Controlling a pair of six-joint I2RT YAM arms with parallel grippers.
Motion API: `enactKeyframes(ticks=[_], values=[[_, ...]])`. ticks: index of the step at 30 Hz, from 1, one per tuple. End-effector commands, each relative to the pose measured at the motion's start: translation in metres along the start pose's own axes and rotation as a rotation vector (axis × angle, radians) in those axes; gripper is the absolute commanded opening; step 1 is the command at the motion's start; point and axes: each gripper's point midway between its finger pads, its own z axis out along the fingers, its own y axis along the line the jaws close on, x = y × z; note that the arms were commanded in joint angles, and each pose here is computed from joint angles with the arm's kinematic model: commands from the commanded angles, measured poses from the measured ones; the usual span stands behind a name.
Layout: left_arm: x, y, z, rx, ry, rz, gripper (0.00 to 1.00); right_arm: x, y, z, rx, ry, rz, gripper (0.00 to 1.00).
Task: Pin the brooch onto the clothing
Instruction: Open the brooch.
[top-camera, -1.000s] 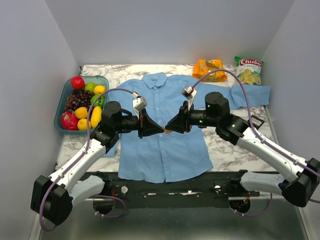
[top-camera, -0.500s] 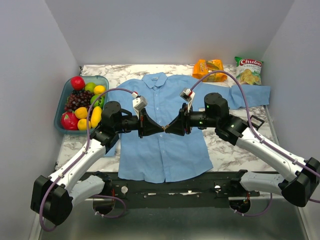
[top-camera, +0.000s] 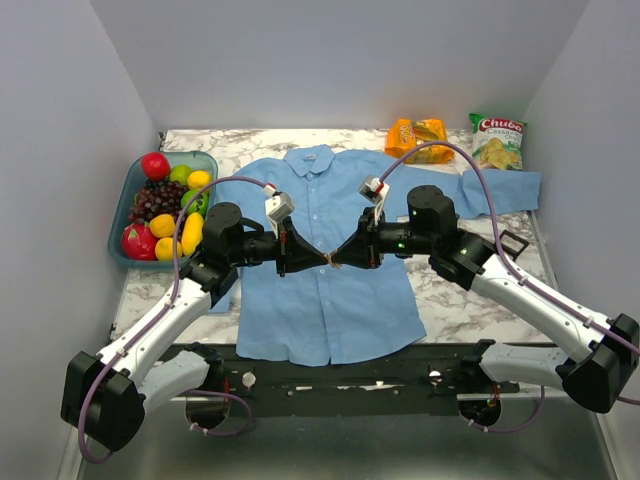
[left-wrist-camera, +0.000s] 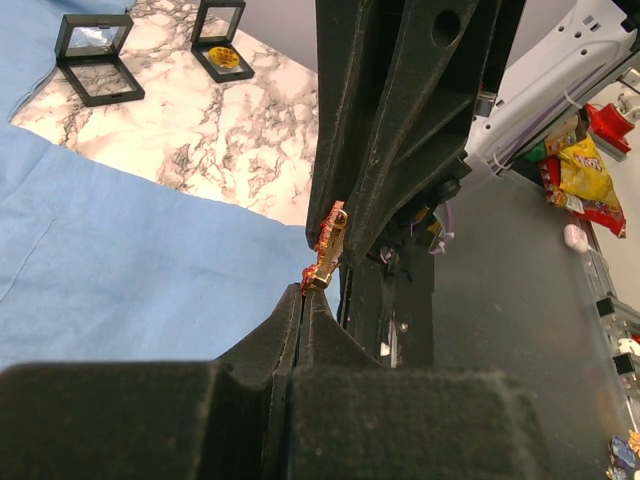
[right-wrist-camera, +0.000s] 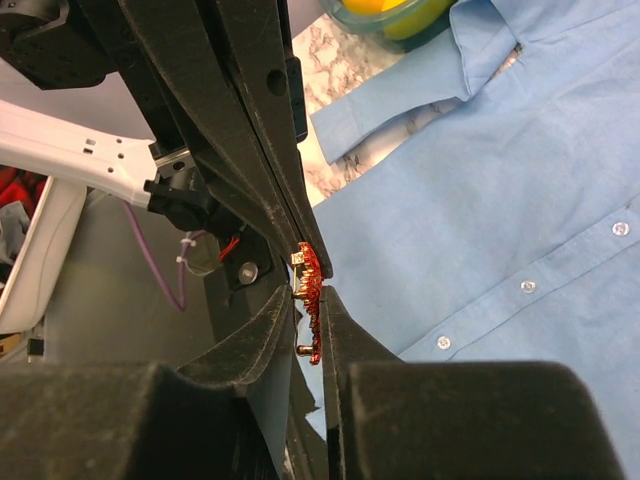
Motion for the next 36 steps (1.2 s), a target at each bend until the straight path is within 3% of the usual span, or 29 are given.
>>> enactKeyframes(ticks=[1, 19, 32, 36], values=[[-0.007, -0.003, -0.001, -0.002, -0.027, 0.027, 0.0, 0.008, -0.002, 0.003, -0.009, 0.016, -0.002, 0.2], [-0.01, -0.003, 0.002, 0.018, -0.043, 0.011, 0.0, 0.016, -0.028, 0.005, 0.143, 0.028, -0.015, 0.11], [-0.01, -0.003, 0.004, 0.03, -0.042, -0.001, 0.0, 0.019, -0.041, 0.005, 0.244, 0.019, -0.042, 0.11], [-0.007, -0.001, 0.004, 0.022, -0.033, -0.005, 0.0, 0.008, -0.038, 0.001, 0.26, -0.014, -0.028, 0.18]])
